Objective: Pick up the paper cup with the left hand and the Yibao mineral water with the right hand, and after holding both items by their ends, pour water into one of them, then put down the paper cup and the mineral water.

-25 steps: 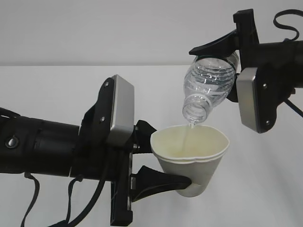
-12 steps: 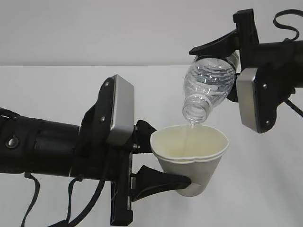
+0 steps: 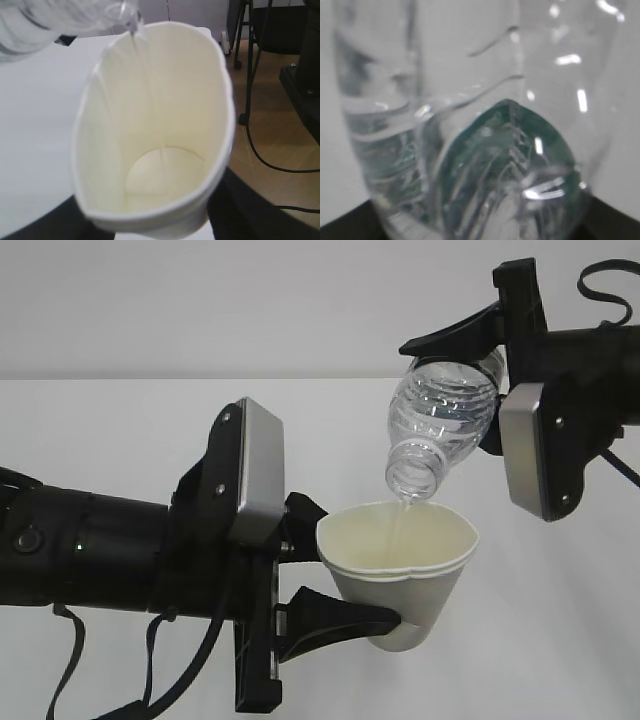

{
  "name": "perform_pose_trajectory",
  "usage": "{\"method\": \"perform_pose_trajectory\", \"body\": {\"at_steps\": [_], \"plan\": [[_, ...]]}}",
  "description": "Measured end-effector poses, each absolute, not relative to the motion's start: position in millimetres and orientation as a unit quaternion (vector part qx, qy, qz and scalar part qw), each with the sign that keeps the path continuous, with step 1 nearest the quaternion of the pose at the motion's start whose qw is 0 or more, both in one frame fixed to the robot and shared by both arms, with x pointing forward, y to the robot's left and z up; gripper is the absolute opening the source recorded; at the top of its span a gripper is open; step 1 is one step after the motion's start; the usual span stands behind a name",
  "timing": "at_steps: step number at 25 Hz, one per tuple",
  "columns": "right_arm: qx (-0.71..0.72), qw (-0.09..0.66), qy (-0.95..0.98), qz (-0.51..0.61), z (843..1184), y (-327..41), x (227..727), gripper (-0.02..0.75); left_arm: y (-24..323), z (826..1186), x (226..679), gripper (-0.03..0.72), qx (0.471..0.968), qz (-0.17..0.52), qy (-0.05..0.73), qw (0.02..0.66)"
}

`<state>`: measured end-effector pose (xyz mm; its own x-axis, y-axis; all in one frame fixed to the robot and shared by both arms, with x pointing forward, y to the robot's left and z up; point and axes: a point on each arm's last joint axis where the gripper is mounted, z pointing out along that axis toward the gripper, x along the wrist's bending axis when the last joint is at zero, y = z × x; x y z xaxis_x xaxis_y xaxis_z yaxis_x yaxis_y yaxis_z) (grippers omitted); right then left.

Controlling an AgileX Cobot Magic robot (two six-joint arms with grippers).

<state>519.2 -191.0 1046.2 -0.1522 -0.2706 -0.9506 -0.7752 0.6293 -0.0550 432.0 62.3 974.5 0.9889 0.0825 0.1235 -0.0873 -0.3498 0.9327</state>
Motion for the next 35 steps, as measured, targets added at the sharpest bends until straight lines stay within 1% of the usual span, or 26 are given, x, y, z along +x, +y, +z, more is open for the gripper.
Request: {"method": "perform_pose_trajectory", "body": {"at_steps": [35], "plan": [[-0.358,0.546,0.720,0.233,1047.2,-191.1,519.8,0.453,62.4,974.5,432.4,0.365,0.818,0.075,0.001,0.570]]}}
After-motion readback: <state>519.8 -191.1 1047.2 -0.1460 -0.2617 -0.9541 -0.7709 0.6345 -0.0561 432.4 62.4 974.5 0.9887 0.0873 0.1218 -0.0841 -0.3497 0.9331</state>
